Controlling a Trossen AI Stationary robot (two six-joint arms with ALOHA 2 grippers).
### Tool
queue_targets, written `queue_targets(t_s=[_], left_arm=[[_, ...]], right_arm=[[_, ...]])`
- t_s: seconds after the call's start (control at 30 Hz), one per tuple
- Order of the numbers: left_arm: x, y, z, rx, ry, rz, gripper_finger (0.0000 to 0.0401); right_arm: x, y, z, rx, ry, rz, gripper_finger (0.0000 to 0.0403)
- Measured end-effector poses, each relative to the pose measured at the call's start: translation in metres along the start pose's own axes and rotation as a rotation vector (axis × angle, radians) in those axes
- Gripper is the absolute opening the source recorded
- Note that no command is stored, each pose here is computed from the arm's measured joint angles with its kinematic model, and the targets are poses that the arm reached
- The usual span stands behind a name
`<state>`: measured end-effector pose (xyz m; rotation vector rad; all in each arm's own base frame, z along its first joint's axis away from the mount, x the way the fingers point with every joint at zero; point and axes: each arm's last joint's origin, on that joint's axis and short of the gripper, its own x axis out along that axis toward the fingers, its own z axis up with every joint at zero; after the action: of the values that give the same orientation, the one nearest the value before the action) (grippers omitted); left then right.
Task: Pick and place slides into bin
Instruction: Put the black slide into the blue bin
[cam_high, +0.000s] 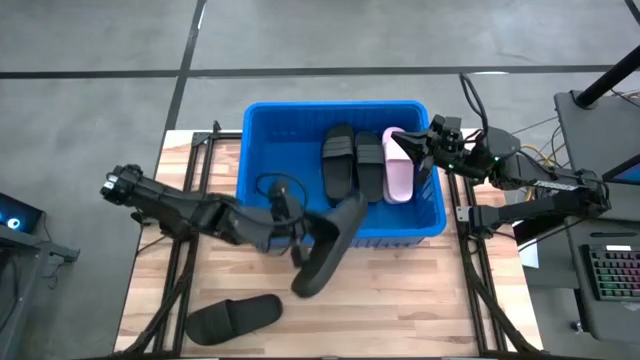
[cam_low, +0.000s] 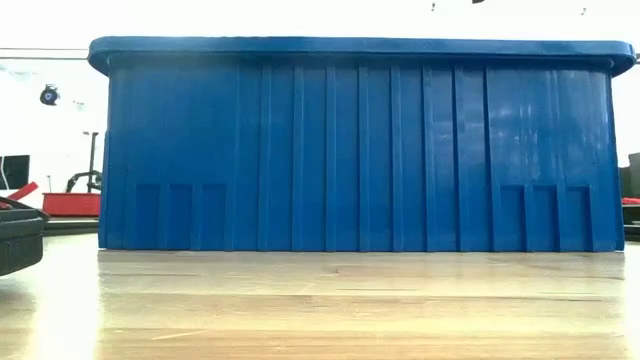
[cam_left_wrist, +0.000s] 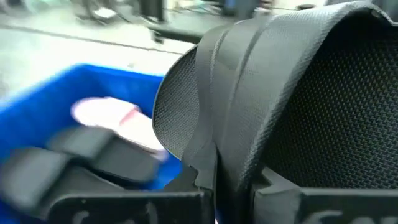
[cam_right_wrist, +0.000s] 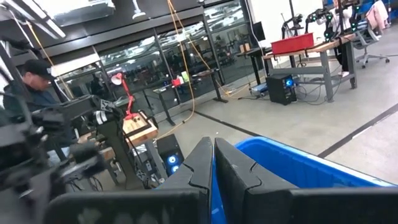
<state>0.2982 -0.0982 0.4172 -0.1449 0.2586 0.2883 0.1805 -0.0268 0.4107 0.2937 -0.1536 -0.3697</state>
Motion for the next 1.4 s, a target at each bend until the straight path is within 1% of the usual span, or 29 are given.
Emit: queue_targets(t_s=[0.13,0.27,0.37,0.5,0.57,0.7,0.77,0.87,1.0,1.07,1.3,1.4], left_arm=[[0.009,0.019,0.011,0.1,-0.024,0.081,0.0],[0.018,0.04,0.011,0.221,0.033,0.158,0.0],[0.022,0.062,0.01,0.245,0.094,0.236,0.0],[0.029,0.092,0.011,0.248,0.148,0.349,0.0],[0.032,0.106,0.011,0.274,0.173,0.392,0.0],[0.038,0.127,0.013,0.323,0.201,0.459,0.0],[0.043,0.135,0.011,0.356,0.225,0.489,0.0],[0.052,0.145,0.002,0.416,0.295,0.516,0.0],[0.062,0.159,-0.017,0.453,0.402,0.624,0.0],[0.066,0.165,-0.028,0.466,0.442,0.654,0.0],[0.071,0.174,-0.054,0.492,0.527,0.663,0.0],[0.074,0.179,-0.063,0.488,0.539,0.672,0.0]], right_arm=[[0.0,0.0,0.0,0.0,-0.004,0.0,0.0009],[-0.002,0.0,0.003,-0.031,-0.027,0.006,0.0009],[-0.003,0.001,0.006,-0.072,-0.051,0.01,0.0009],[-0.002,0.002,0.01,-0.06,-0.095,0.019,0.0009],[-0.003,0.002,0.012,-0.057,-0.112,0.016,0.0009],[-0.003,0.0,0.012,-0.048,-0.128,-0.055,0.0009],[-0.003,0.0,0.012,-0.036,-0.132,-0.073,0.0009],[-0.003,-0.001,0.012,-0.032,-0.133,-0.08,0.0009],[-0.003,-0.001,0.012,-0.023,-0.133,-0.079,0.0009],[-0.003,-0.001,0.012,-0.022,-0.134,-0.079,0.0009],[-0.002,0.0,0.012,0.025,-0.137,-0.075,0.0009],[-0.002,0.0,0.012,0.031,-0.138,-0.075,0.0009]])
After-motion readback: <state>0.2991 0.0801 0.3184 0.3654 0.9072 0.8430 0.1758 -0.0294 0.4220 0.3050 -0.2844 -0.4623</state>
